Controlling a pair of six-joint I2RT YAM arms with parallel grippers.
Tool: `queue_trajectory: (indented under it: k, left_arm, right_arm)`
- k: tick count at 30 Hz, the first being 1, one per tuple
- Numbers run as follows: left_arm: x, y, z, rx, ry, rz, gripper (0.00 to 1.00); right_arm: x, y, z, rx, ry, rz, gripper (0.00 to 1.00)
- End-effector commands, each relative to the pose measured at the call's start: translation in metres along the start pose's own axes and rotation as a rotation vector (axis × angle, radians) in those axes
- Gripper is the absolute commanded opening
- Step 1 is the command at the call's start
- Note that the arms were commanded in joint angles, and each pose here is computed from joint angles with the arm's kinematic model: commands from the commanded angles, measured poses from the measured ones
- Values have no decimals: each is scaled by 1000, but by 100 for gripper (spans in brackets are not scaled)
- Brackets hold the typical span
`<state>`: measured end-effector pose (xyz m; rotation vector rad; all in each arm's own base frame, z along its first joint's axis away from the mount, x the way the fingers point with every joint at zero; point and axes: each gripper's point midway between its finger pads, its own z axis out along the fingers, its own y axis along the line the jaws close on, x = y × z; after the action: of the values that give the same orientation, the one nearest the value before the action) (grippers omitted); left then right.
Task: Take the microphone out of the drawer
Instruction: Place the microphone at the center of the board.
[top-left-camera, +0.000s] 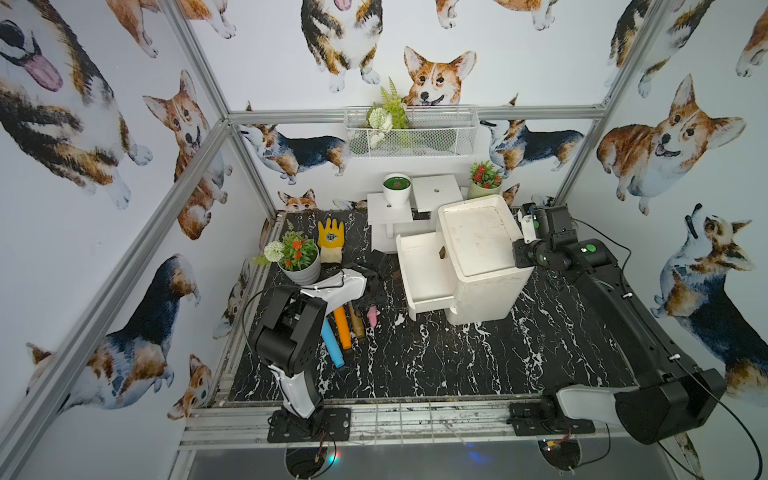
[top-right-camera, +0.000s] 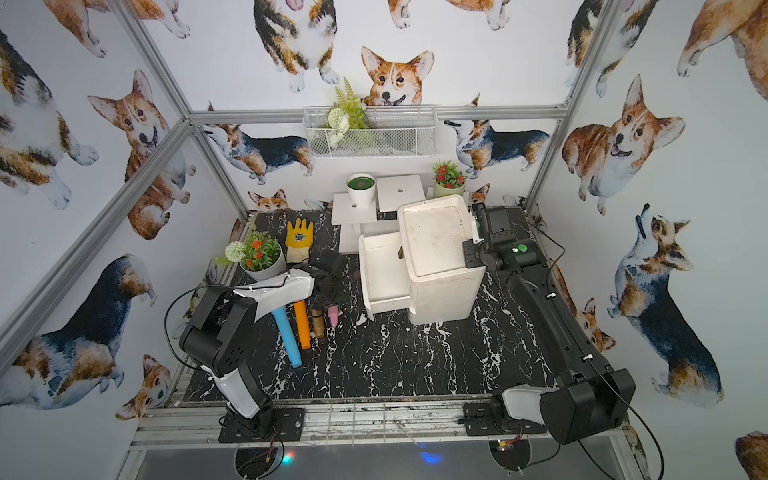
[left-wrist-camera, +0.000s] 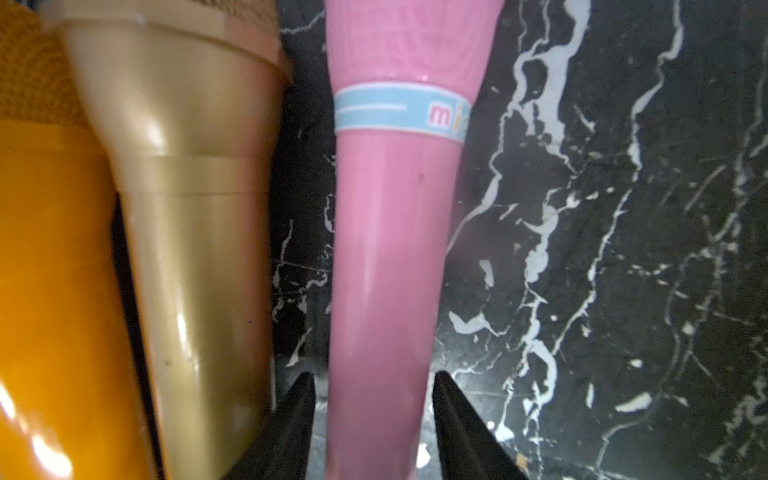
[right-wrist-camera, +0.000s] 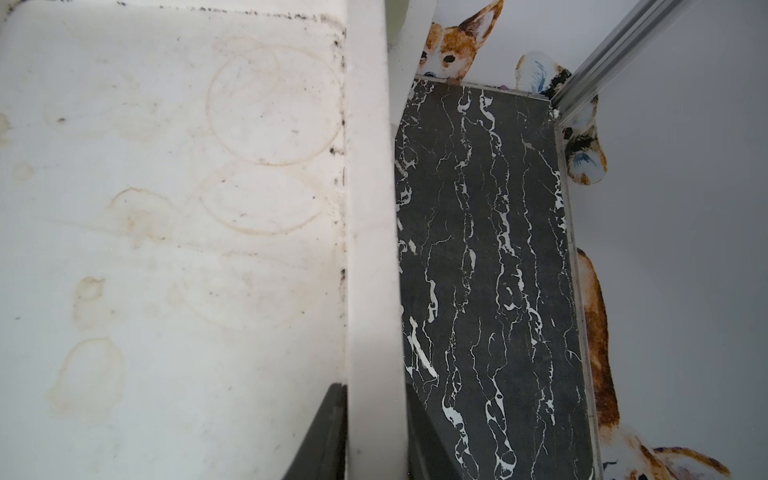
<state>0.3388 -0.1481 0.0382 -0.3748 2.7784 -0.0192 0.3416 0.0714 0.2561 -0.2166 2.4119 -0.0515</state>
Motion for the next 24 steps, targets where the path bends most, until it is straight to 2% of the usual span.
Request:
queue_trajectory:
  k: [1, 6, 7, 14, 16, 17, 18, 19, 24]
  left_arm:
    - [-9, -6, -18, 9, -33, 48, 51]
    - [-28, -15, -51, 44, -104, 67, 51]
    - [-35, -16, -67, 69, -142, 61, 51]
    - [-51, -15, -113, 157, -259, 14, 49]
    - [-53, -18, -122, 213, -292, -6, 37]
    - [-53, -20, -125, 243, -302, -15, 27]
    - [-53, -21, -128, 274, -317, -27, 10]
    - [-53, -21, -129, 294, -333, -42, 0]
    - [-53, -34, -129, 415, -354, -65, 0]
  right_arm:
    - [56, 9, 2, -42, 234, -55, 25]
    - [57, 8, 3, -40, 240, -56, 25]
    - [57, 9, 4, -40, 241, -56, 25]
    - [57, 9, 5, -43, 246, -56, 25]
    - [57, 10, 5, -45, 247, -57, 25]
    - [57, 10, 5, -46, 247, -57, 25]
    - [57, 10, 5, -45, 246, -55, 25]
    - [56, 10, 4, -46, 244, -55, 25]
    - [57, 10, 3, -47, 242, -56, 25]
